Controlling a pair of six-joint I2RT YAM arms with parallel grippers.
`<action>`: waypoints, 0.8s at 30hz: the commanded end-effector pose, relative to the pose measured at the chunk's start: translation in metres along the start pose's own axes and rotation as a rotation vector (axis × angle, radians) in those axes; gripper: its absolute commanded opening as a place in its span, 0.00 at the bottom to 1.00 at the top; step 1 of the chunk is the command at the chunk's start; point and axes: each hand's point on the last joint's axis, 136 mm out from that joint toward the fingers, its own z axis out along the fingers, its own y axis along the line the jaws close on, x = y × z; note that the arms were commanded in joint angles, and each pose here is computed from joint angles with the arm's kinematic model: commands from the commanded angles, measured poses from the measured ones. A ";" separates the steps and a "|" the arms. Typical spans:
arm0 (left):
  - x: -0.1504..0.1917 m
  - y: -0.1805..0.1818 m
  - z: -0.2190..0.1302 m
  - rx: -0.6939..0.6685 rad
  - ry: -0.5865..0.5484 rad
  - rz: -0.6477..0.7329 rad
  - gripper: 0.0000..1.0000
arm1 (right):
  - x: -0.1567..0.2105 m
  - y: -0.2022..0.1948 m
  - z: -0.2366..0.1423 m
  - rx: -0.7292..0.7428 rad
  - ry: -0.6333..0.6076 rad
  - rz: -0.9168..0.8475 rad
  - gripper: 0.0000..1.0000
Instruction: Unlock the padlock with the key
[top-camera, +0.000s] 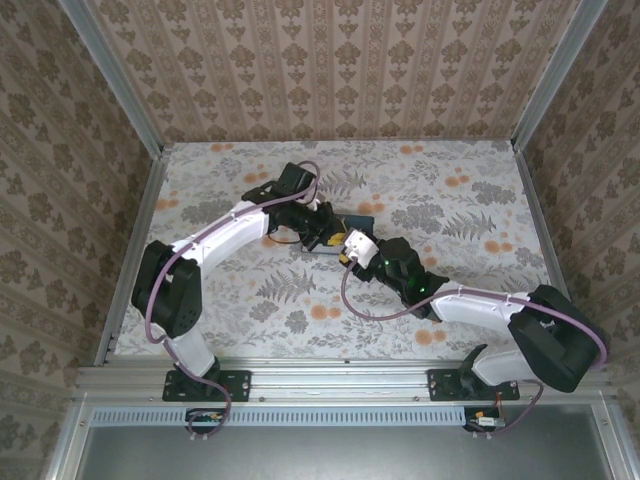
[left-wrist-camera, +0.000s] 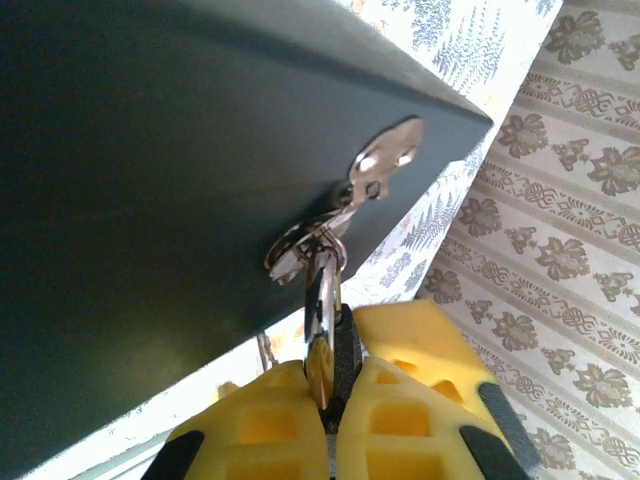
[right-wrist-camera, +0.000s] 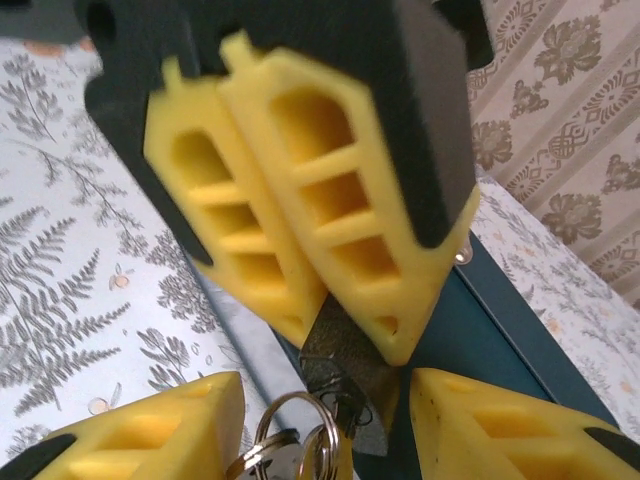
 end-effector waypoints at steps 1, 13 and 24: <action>0.006 -0.014 -0.003 0.017 0.021 0.063 0.00 | -0.018 -0.010 0.005 0.044 -0.042 -0.054 0.45; 0.005 0.000 0.000 0.007 0.009 0.054 0.00 | -0.013 0.015 -0.024 -0.135 0.025 -0.050 0.63; 0.004 0.002 0.006 0.011 0.012 0.059 0.00 | -0.021 -0.001 -0.030 -0.086 0.014 0.113 0.50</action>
